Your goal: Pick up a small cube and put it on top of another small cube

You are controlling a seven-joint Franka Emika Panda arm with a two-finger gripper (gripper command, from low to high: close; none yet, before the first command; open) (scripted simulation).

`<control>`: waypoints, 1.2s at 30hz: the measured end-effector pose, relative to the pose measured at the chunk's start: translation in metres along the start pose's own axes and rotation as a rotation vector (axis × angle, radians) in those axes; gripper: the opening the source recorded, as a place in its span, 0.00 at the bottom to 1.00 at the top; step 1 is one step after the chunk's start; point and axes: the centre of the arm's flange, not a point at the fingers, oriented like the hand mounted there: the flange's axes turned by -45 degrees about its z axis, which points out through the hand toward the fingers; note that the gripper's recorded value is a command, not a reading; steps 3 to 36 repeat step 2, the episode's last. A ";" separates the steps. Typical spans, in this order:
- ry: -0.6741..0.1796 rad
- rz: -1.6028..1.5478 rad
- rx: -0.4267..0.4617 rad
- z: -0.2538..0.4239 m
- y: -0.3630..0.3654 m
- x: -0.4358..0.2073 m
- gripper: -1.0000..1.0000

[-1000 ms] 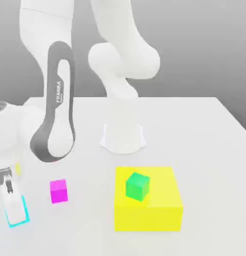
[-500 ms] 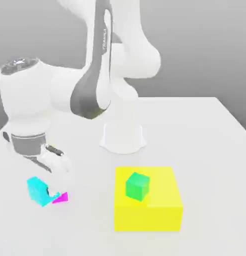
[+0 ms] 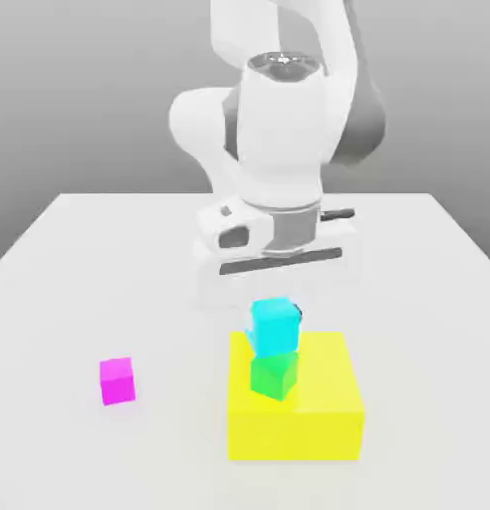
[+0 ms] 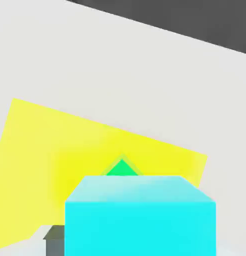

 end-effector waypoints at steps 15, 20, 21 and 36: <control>0.000 0.000 0.000 0.000 0.000 0.000 1.00; 0.000 0.000 0.000 0.000 0.000 0.000 1.00; 0.000 0.000 0.000 0.000 0.000 0.000 1.00; 0.000 0.000 0.000 0.000 0.000 0.000 1.00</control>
